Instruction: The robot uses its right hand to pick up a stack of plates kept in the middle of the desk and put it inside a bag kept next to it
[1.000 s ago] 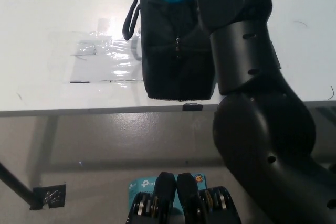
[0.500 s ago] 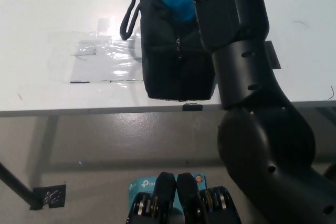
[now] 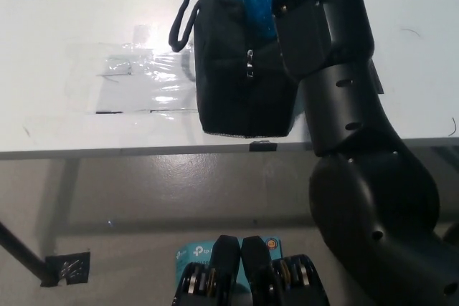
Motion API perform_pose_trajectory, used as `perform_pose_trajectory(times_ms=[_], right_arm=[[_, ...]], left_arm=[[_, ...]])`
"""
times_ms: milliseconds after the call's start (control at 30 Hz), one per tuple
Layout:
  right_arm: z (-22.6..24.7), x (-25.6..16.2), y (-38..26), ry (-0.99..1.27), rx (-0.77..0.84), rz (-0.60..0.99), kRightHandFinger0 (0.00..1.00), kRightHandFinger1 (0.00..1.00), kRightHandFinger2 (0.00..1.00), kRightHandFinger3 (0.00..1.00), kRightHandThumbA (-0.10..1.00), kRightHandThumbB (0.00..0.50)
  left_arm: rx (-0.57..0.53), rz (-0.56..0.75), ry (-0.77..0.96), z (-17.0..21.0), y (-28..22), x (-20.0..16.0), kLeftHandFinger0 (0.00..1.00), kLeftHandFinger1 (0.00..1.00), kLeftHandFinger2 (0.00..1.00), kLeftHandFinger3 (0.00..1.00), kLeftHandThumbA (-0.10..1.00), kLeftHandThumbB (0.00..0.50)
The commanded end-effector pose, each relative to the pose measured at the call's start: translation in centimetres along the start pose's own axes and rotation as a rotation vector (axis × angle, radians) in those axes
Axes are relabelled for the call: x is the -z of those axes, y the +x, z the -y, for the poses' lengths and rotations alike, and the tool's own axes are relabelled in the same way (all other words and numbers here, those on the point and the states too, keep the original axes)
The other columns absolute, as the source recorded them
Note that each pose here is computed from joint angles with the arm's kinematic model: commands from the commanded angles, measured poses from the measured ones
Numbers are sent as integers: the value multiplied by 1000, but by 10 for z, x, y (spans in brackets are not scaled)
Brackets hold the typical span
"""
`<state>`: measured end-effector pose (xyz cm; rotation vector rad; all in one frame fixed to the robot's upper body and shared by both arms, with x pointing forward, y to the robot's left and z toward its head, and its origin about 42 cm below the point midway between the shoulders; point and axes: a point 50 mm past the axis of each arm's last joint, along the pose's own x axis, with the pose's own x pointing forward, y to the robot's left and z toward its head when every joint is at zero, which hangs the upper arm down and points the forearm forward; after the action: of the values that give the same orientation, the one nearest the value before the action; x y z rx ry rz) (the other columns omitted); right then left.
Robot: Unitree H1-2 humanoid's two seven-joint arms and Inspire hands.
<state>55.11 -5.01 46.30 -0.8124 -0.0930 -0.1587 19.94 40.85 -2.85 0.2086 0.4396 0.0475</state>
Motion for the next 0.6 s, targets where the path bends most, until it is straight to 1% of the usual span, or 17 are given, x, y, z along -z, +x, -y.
perform_pose_trajectory(times_ms=[0, 33, 100, 133, 167, 233, 267, 300, 333, 367, 400, 433, 467, 500, 533, 567], right_arm=[[3, -11, -5, 22, 58, 33, 0, 0, 14, 127, -100, 7], [-1, -9, -5, 18, 51, 26, 0, 0, 20, 147, -100, 12], [-10, -3, -6, 7, 34, 11, 0, 0, 35, 170, -100, 3], [-29, 9, -9, 22, 1, -23, 0, 0, 34, 173, -100, 0], [-38, 16, -11, 24, -13, -40, 0, 4, 66, 197, -100, 0], [-47, 23, -13, 17, -30, -56, 0, 5, 213, 255, -89, 0], [-61, 32, -14, 7, -62, -83, 0, 0, 234, 343, -51, 0], [-64, 36, -14, 0, -70, -90, 0, 16, 286, 463, -38, 0], [-67, 39, -14, -8, -77, -95, 0, 3, 238, 503, -24, 0], [-73, 46, -16, -5, -79, -103, 0, 0, 146, 467, -43, 0], [-78, 51, -17, -9, -83, -112, 0, 0, 101, 376, -28, 19], [-85, 61, -19, -7, -84, -135, 0, 79, 209, 640, 30, 13], [-87, 64, -21, -7, -84, -140, 0, 75, 267, 1000, 8, 2], [-90, 66, -22, -7, -84, -144, 0, 106, 294, 1000, 6, 1], [-94, 72, -23, -21, -90, -152, 0, 143, 374, 1000, 29, 0], [-95, 74, -23, -35, -94, -152, 0, 156, 411, 1000, 27, 0]], left_arm=[[-31, 4, 22, -7, 0, -5, 0, 35, 163, 211, -100, 500], [-31, 4, 21, -8, 1, -5, 0, 36, 162, 210, -100, 500], [-34, -9, 19, -7, 0, -6, 0, 52, 177, 220, -100, 500], [-32, 0, 17, -8, -1, -6, 0, 38, 179, 211, -100, 500], [-28, 7, 17, -6, -1, -6, 0, 37, 177, 209, -100, 500], [-24, 10, 18, -5, -1, -6, 0, 50, 186, 211, -100, 500], [-22, 16, 24, -5, -1, -5, 0, 43, 180, 214, -98, 500], [-23, 16, 24, -5, -1, -6, 0, 42, 178, 212, -99, 500], [-24, 15, 22, -3, 0, -6, 0, 41, 177, 210, -100, 500], [-23, 15, 24, -4, 0, -6, 0, 41, 176, 213, -100, 500], [-22, 16, 18, -4, 0, -6, 0, 39, 174, 212, -99, 500], [-19, 21, 13, -3, 2, -7, 0, 30, 163, 197, -100, 500], [-19, 20, 13, -3, 3, -7, 0, 28, 161, 195, -100, 500], [-19, 18, 13, -4, 3, -6, 0, 27, 159, 193, -100, 500], [-19, 21, 8, -4, 4, -7, 0, 22, 149, 186, -100, 500], [-20, 21, 8, -4, 4, -7, 0, 21, 147, 185, -100, 500]])
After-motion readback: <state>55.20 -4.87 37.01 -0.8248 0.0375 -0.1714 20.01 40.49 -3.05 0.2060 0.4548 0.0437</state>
